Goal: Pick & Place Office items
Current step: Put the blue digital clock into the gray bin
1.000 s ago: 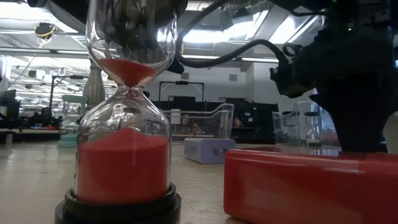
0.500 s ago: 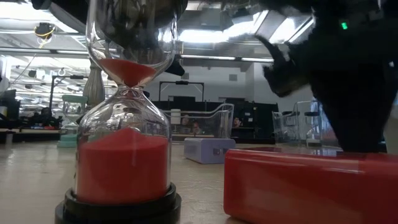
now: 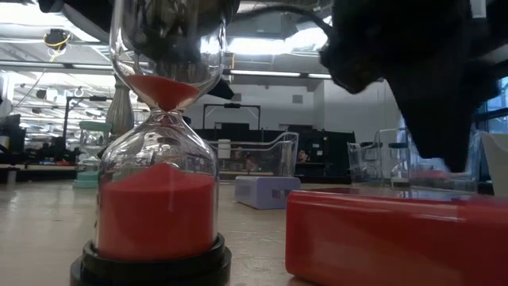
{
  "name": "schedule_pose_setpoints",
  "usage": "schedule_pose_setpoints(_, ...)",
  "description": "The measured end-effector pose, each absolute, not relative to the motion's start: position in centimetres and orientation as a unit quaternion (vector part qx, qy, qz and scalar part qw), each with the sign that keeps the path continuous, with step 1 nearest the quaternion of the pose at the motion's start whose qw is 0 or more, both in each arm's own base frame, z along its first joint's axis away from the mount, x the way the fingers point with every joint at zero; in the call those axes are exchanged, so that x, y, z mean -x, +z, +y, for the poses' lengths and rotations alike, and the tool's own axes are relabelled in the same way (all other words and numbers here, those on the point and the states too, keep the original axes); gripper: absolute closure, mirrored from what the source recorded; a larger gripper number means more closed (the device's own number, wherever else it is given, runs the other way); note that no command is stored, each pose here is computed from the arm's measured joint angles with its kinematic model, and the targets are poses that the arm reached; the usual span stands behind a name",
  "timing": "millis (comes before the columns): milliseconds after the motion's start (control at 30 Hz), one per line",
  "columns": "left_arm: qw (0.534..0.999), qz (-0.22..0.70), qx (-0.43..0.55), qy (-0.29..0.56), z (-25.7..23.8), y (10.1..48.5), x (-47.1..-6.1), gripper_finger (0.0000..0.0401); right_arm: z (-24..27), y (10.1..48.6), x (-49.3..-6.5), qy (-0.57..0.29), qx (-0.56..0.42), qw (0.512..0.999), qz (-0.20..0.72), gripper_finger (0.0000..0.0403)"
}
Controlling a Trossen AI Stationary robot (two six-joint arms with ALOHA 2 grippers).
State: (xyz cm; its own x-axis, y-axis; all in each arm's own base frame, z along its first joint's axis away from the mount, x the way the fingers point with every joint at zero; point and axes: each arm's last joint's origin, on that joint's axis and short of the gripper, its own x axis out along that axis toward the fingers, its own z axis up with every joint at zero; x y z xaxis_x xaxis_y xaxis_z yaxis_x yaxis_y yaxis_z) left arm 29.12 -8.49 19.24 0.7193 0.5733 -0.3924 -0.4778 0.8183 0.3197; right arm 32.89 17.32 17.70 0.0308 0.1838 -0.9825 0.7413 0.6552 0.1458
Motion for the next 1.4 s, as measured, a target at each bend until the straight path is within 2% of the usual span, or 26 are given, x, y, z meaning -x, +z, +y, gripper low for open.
schedule_pose_setpoints(200,0.919,0.252,-0.106,0.285,-8.4,19.1,-29.0,0.0158,17.9,17.7,-31.8,-0.309,-0.388,0.575,0.651,0.0076)
schedule_pose_setpoints(533,0.915,0.262,-0.114,0.284,-8.4,18.9,-28.9,0.0158,19.2,15.5,-31.4,-0.371,-0.396,0.547,0.637,0.0076)
schedule_pose_setpoints(767,0.915,0.262,-0.114,0.285,-8.4,18.9,-28.9,0.0158,19.2,14.1,-31.6,-0.381,-0.373,0.552,0.641,0.0076)
schedule_pose_setpoints(933,0.915,0.262,-0.114,0.285,-8.4,18.9,-28.9,0.0158,19.0,13.9,-31.8,-0.358,-0.345,0.572,0.652,0.0078)
schedule_pose_setpoints(1100,0.915,0.262,-0.114,0.285,-8.4,18.9,-28.9,0.0158,18.9,13.9,-31.9,-0.336,-0.320,0.593,0.658,0.0101)
schedule_pose_setpoints(1400,0.915,0.262,-0.114,0.285,-8.4,18.9,-28.9,0.0158,19.0,13.8,-32.1,-0.305,-0.303,0.610,0.665,0.0180)
